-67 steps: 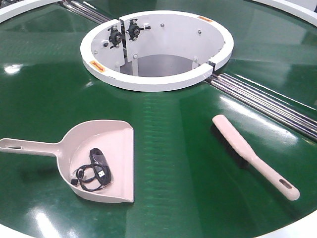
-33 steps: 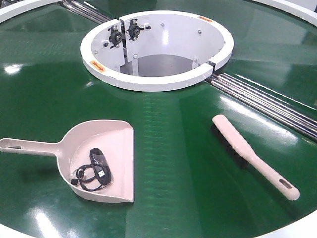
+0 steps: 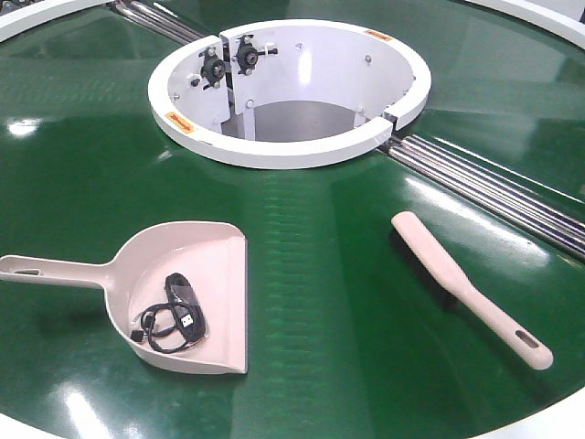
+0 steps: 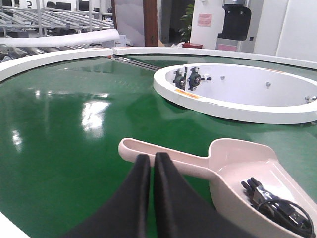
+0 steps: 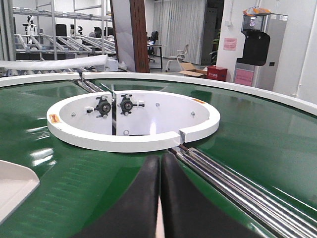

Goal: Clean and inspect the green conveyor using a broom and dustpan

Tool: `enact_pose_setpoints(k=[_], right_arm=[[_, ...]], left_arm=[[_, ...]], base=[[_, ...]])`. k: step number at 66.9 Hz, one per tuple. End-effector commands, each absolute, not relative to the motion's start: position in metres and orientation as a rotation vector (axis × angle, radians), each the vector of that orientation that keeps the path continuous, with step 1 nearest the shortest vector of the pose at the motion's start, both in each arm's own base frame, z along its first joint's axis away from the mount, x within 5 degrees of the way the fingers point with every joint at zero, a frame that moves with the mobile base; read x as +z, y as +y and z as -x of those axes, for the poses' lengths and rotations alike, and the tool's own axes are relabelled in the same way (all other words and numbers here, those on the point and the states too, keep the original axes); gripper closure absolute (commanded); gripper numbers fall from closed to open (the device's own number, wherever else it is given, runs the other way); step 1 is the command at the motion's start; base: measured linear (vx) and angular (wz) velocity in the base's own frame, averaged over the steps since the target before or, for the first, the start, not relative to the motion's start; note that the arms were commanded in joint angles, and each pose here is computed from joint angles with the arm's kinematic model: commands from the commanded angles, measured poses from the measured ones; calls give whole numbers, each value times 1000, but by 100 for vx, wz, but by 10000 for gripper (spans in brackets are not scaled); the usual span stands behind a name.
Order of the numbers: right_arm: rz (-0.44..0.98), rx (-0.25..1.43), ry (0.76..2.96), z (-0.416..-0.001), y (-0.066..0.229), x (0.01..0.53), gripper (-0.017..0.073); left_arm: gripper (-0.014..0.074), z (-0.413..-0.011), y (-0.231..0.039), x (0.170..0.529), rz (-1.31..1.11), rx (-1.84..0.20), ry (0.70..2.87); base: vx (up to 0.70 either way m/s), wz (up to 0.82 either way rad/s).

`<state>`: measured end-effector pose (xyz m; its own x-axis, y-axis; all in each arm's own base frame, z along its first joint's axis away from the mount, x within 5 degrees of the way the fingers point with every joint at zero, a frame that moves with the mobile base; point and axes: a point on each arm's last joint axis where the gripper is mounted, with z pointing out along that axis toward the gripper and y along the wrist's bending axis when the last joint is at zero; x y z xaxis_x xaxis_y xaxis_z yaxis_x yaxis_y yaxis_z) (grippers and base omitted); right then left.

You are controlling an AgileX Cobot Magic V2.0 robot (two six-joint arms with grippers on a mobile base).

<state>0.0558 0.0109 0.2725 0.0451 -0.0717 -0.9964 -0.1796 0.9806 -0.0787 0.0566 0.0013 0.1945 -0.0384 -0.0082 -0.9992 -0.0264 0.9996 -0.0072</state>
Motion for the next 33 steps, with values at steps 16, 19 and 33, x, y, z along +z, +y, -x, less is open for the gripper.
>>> enact_pose_setpoints(k=[16,19,33], right_arm=[[188,73,1442,-55,10,287,568],[188,73,1442,-55,10,287,568],[188,73,1442,-55,10,287,568]], left_arm=[[600,-56,0,198,12,-6,1541],[600,-56,0,198,12,-6,1541],[600,-56,0,198,12,-6,1541]], base=[[0,0],[0,0],[0,0]])
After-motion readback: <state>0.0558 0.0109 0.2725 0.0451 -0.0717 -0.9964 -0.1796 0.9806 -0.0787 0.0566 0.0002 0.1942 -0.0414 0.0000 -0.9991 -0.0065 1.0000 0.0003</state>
